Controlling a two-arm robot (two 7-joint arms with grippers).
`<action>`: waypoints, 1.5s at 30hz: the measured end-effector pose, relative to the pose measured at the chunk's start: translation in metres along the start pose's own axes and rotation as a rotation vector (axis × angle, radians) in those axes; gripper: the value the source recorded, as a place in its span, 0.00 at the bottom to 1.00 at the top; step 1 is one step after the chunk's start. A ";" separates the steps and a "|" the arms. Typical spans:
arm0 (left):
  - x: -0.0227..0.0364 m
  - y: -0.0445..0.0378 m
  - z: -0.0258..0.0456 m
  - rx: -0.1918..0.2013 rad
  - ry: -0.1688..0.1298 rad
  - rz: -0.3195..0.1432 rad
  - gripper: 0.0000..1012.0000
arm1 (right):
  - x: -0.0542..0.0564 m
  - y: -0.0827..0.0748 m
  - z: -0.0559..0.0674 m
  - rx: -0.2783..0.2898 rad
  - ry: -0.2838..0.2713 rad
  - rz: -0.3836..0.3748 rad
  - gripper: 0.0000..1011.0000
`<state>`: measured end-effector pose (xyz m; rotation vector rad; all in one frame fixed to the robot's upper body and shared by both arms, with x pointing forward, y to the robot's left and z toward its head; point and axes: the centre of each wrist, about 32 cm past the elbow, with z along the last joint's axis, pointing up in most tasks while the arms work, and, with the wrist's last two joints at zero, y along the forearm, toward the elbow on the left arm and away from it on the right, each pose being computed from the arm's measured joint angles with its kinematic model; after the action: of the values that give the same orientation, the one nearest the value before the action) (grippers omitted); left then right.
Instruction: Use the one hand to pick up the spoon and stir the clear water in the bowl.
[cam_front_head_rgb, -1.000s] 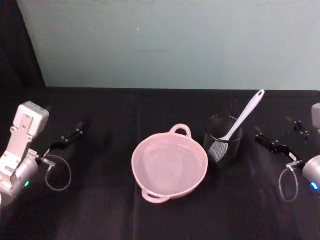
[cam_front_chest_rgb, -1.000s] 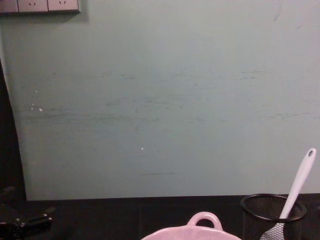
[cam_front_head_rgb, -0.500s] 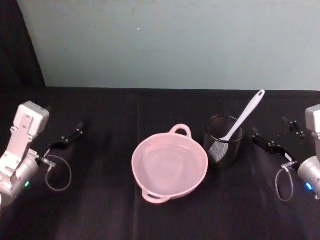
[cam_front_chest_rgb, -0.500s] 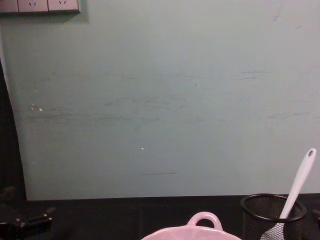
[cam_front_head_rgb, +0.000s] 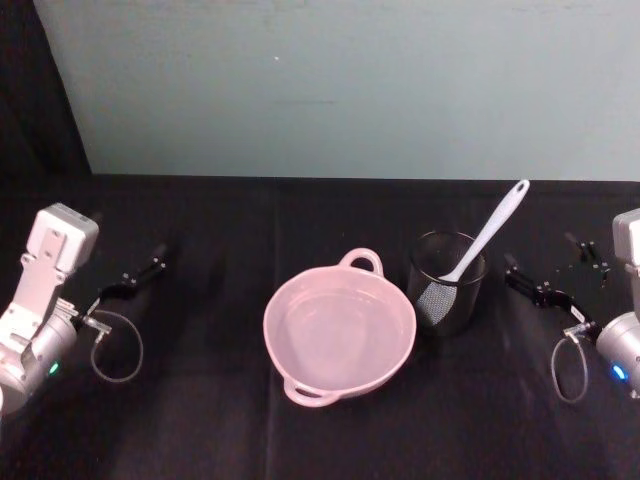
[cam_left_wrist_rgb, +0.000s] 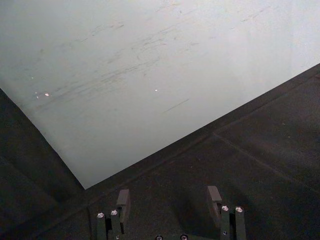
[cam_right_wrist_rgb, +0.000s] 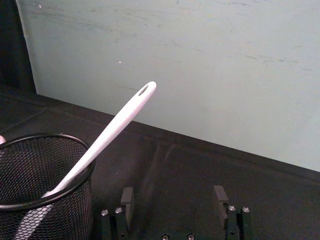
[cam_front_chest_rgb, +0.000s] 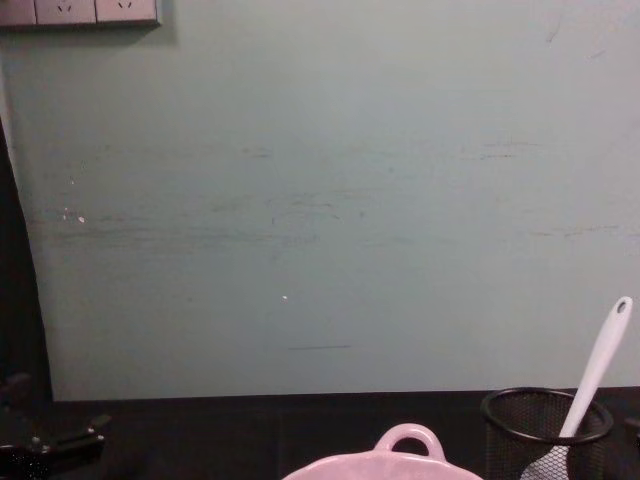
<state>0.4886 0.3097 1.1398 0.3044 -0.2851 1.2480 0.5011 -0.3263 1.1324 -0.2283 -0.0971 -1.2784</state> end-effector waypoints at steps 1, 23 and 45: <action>0.0000 0.0000 0.0000 0.000 0.000 0.000 0.99 | 0.000 0.000 0.000 0.000 0.000 0.000 0.99; 0.0000 0.0000 0.0000 0.000 0.000 0.000 0.99 | 0.000 0.000 0.000 -0.001 0.002 0.002 0.99; 0.0000 0.0000 0.0000 0.000 0.000 0.000 0.99 | 0.000 0.000 0.000 -0.001 0.002 0.002 0.99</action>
<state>0.4886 0.3097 1.1398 0.3044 -0.2851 1.2479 0.5007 -0.3266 1.1325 -0.2275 -0.0947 -1.2768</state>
